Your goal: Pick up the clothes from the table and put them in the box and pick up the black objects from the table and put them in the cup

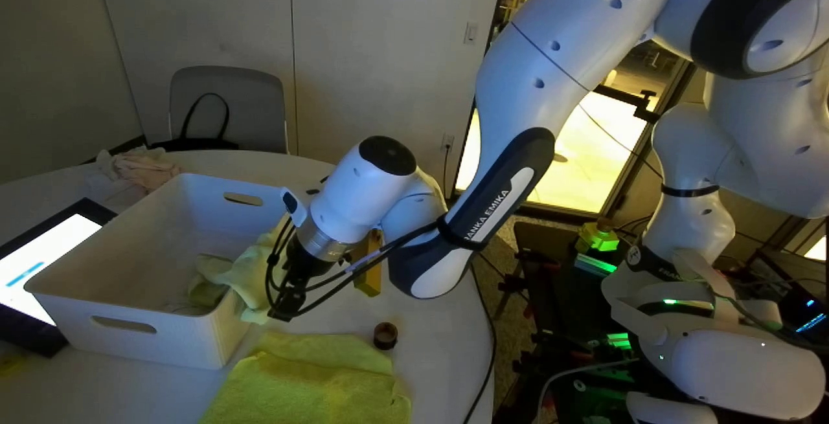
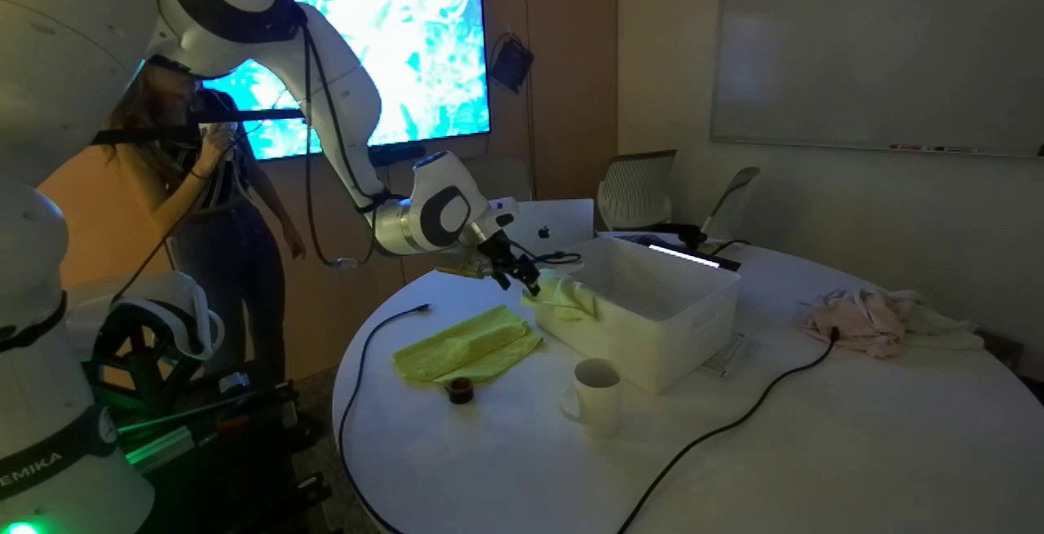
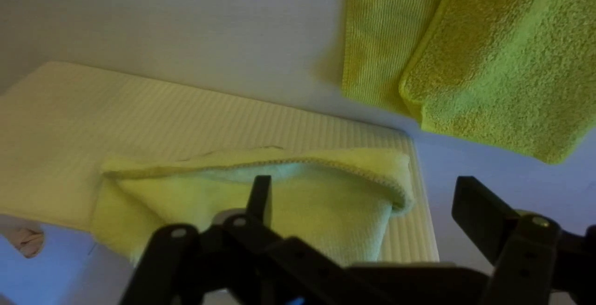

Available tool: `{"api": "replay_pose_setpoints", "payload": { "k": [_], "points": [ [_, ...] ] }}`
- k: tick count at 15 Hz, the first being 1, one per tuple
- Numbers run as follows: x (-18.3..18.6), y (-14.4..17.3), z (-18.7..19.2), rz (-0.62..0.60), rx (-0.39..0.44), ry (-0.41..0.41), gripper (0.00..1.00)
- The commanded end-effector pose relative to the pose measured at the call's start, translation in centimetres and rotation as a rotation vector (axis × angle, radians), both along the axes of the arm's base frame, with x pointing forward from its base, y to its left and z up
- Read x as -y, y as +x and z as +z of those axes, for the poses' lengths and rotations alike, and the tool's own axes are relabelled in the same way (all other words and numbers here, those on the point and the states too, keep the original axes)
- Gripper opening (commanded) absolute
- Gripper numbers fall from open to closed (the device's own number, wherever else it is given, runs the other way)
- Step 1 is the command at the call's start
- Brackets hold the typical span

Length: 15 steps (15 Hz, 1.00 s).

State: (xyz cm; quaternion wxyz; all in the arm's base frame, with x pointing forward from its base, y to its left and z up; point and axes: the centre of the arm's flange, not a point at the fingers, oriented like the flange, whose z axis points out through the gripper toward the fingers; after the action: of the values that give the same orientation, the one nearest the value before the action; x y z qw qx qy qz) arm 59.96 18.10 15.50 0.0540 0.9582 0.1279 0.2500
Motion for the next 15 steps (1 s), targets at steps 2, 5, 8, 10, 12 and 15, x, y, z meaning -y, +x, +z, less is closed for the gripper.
{"api": "replay_pose_setpoints", "payload": {
  "k": [2, 5, 8, 10, 12, 15],
  "points": [
    [-1.8, 0.3, -0.9, -0.055, 0.045, 0.025, 1.0],
    [-2.3, 0.7, -1.4, -0.113, 0.066, 0.037, 1.0],
    [-2.2, 1.4, -1.9, -0.19, 0.108, 0.049, 1.0],
    [-2.2, 1.9, -2.2, -0.223, 0.134, 0.055, 1.0],
    [-2.2, 2.3, -2.7, -0.249, 0.146, 0.052, 1.0],
    [-2.4, 2.9, -3.6, -0.273, 0.156, 0.044, 1.0]
  ]
}}
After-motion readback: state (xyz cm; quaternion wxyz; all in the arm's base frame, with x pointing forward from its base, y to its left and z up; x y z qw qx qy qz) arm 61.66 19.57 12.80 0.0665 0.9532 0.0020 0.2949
